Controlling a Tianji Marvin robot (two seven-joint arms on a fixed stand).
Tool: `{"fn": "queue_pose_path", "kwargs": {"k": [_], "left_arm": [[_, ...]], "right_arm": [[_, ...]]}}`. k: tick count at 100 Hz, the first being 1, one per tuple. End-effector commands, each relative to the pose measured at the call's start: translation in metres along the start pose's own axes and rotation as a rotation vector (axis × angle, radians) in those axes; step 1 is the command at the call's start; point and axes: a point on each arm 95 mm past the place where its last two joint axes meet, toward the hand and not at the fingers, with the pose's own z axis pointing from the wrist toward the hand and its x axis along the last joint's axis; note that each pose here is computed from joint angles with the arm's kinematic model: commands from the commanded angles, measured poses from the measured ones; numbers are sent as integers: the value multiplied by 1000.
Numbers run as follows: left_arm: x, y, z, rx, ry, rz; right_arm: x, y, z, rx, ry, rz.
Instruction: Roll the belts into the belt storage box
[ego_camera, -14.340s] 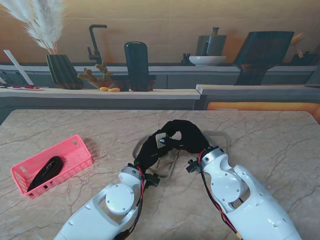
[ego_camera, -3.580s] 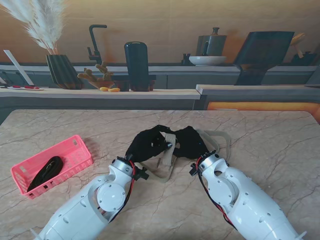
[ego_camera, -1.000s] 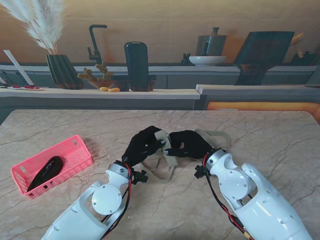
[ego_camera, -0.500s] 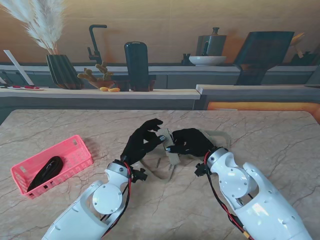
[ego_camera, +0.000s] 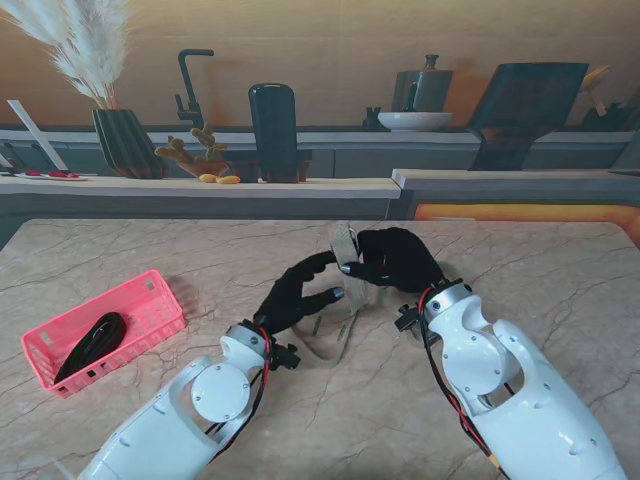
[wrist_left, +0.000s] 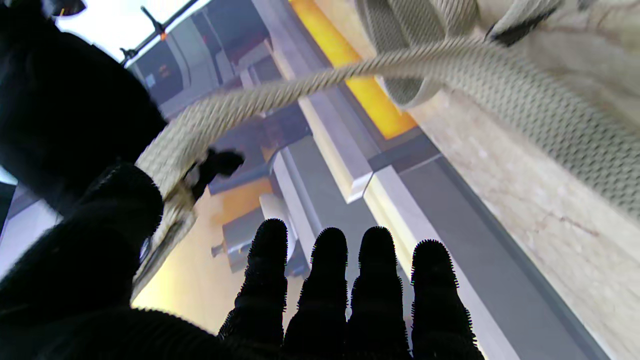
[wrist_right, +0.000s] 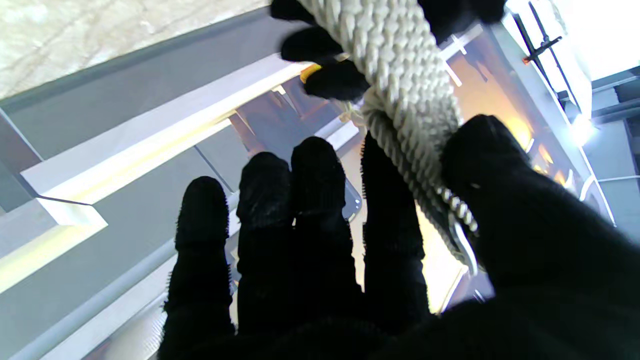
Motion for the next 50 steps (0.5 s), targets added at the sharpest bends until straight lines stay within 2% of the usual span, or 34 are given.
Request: {"fn": "queue_pose_path", "kwargs": {"k": [1,23,50], "left_arm": [[-2,13,-1,-36,-9,-24],[-2,39,1,-89,6,-67],[0,47,0,-65,4,-89]], "right_arm": [[11,4,2,-20,27,18],[16,9,4,-47,44,7],[18,9,5,-52,32,20]]}}
